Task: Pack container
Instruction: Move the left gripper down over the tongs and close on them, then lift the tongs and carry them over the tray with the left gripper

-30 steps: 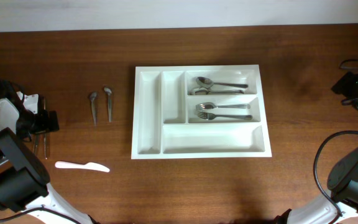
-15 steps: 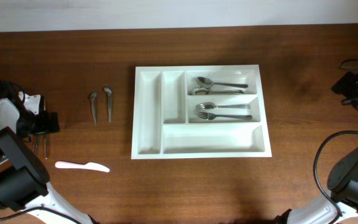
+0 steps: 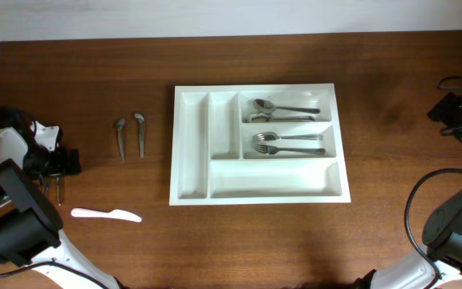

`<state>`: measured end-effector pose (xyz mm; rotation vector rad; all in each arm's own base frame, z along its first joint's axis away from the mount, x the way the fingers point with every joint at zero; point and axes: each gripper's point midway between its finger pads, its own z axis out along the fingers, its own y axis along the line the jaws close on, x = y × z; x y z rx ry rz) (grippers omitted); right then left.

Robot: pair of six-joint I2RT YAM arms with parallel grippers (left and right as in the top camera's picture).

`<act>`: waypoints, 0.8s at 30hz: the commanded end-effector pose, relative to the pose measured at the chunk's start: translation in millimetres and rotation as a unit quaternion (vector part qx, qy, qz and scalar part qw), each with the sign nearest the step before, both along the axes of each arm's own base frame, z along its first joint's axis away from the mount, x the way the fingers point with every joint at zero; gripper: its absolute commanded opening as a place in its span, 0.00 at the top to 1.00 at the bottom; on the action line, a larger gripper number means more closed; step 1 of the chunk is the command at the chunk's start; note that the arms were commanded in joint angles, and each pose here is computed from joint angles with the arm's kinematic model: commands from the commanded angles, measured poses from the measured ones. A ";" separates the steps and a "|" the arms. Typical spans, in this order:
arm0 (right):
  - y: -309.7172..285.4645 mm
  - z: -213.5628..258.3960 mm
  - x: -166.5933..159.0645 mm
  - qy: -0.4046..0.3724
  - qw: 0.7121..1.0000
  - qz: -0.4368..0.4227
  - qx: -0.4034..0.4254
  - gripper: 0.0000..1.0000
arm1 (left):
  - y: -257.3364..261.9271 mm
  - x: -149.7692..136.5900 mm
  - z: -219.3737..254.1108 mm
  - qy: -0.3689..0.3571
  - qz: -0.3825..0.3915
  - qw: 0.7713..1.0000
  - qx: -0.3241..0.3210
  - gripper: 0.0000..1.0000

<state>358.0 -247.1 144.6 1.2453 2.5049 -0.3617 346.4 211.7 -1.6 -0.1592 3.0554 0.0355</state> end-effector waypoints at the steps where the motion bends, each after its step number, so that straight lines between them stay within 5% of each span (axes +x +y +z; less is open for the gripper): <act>1: -1.7 4.7 3.6 -0.006 1.000 0.000 -0.004 0.01 | -2.1 0.5 -9.0 0.004 -0.006 1.000 -0.013 0.01; 9: -1.6 4.7 3.6 -0.006 1.000 0.000 -0.004 0.01 | -1.6 1.2 -9.0 0.003 -0.006 1.000 -0.012 0.01; 13: -1.6 4.7 3.6 -0.006 1.000 0.000 -0.004 0.01 | -0.4 3.0 -8.7 -0.001 -0.006 1.000 -0.009 0.41; 16: -1.6 4.7 3.6 -0.006 1.000 0.000 -0.004 0.01 | 0.2 4.1 -8.4 -0.003 -0.006 1.000 -0.008 0.55; 18: -1.7 4.7 3.6 -0.006 1.000 0.000 -0.004 0.01 | 1.2 6.0 -6.8 -0.006 -0.006 1.000 -0.007 0.73; 24: -1.6 4.7 3.6 -0.006 1.000 0.000 -0.004 0.01 | 6.6 19.8 15.5 -0.017 -0.005 1.000 0.000 0.83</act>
